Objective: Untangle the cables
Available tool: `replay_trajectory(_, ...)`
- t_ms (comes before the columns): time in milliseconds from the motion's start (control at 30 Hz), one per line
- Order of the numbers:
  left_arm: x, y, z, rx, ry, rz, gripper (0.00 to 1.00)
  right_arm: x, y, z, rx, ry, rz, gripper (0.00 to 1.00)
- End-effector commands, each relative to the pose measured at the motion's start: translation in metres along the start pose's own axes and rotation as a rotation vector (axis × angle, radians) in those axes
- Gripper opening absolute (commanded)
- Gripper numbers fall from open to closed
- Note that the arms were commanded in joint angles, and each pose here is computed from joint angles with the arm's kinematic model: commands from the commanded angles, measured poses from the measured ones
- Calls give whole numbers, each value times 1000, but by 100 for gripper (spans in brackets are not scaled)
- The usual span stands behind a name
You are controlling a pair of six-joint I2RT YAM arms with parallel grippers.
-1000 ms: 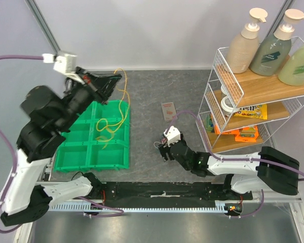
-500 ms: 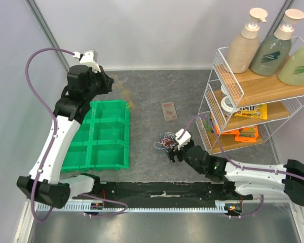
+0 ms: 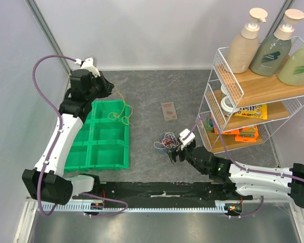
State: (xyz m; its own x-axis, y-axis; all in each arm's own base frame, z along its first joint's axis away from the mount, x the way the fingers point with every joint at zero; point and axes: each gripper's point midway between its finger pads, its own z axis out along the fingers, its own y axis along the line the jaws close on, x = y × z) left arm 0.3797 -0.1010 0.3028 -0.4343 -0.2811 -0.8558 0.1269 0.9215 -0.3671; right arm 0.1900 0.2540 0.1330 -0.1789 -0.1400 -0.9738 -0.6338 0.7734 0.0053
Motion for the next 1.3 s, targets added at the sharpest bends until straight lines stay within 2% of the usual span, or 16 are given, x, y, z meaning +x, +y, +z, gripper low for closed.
replay_trajectory(0, -18, 7, 13, 5, -60, -13, 2, -9, 3, 1, -12, -37, 18, 88)
replay_trajectory(100, -26, 4, 16, 12, -60, -4, 2, -8, 1, 0, -6, -38, 19, 88)
replay_trajectory(333, -61, -1, 10, 21, -145, 12, 2, -6, 2, 1, -8, -32, 15, 88)
replay_trajectory(467, -60, 6, 17, 10, -142, 13, 2, -6, 4, 2, -16, -29, 14, 88)
replay_trajectory(600, -42, 13, 30, 41, -119, 46, 2, -7, 4, 2, -16, -31, 15, 88)
replay_trajectory(733, -15, 25, 34, 15, -47, 48, 2, -6, 2, 2, -10, -31, 13, 88)
replay_trajectory(833, 8, 42, 27, -56, -41, 19, 2, -6, 2, 1, -10, -29, 14, 88)
replay_trajectory(967, 28, 81, 16, -255, -68, -47, 2, -7, 4, 1, -18, -33, 17, 88)
replay_trajectory(1067, 45, 97, 21, -327, -4, -79, 2, -6, 5, 2, -22, -29, 17, 88)
replay_trajectory(1233, 71, 103, 41, -350, 119, -140, 2, -4, 4, 2, -16, -19, 11, 88)
replay_trajectory(1267, 72, 103, 44, -349, 130, -151, 6, -3, 4, 2, -16, -16, 9, 88)
